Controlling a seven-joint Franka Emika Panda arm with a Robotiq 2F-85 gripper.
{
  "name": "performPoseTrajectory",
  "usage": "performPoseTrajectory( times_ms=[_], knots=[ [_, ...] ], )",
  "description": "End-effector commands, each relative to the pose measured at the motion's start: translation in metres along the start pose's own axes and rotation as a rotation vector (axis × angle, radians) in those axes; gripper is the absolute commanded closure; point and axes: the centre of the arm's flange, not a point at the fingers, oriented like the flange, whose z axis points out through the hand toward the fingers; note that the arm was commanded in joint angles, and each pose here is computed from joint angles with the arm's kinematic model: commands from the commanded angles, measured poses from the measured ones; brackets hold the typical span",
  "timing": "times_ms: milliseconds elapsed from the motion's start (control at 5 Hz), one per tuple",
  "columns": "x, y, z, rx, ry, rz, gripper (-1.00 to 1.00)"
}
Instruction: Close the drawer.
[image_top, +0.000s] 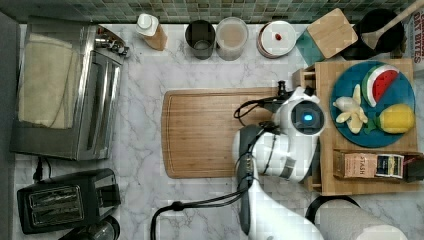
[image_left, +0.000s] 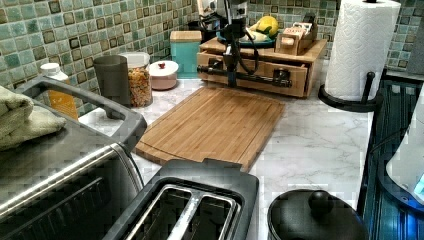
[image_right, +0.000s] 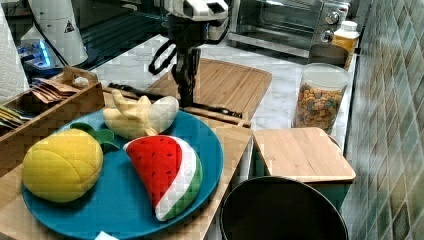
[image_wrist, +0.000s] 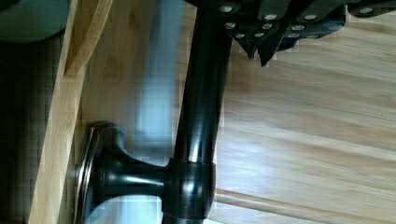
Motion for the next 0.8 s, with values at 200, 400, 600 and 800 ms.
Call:
performPoseTrajectory(
  times_ms=[200, 400, 600, 800],
  knots=[
    [-0.071, 0.1769, -0.0195, -0.111, 0.036, 0.17, 1.0],
    [-0.0711, 0.177, -0.0195, -0.111, 0.035, 0.17, 1.0],
    [-0.0711, 0.1769, -0.0193, -0.111, 0.035, 0.17, 1.0],
    [-0.0711, 0.1769, -0.0194, -0.111, 0.035, 0.171, 1.0]
  ],
)
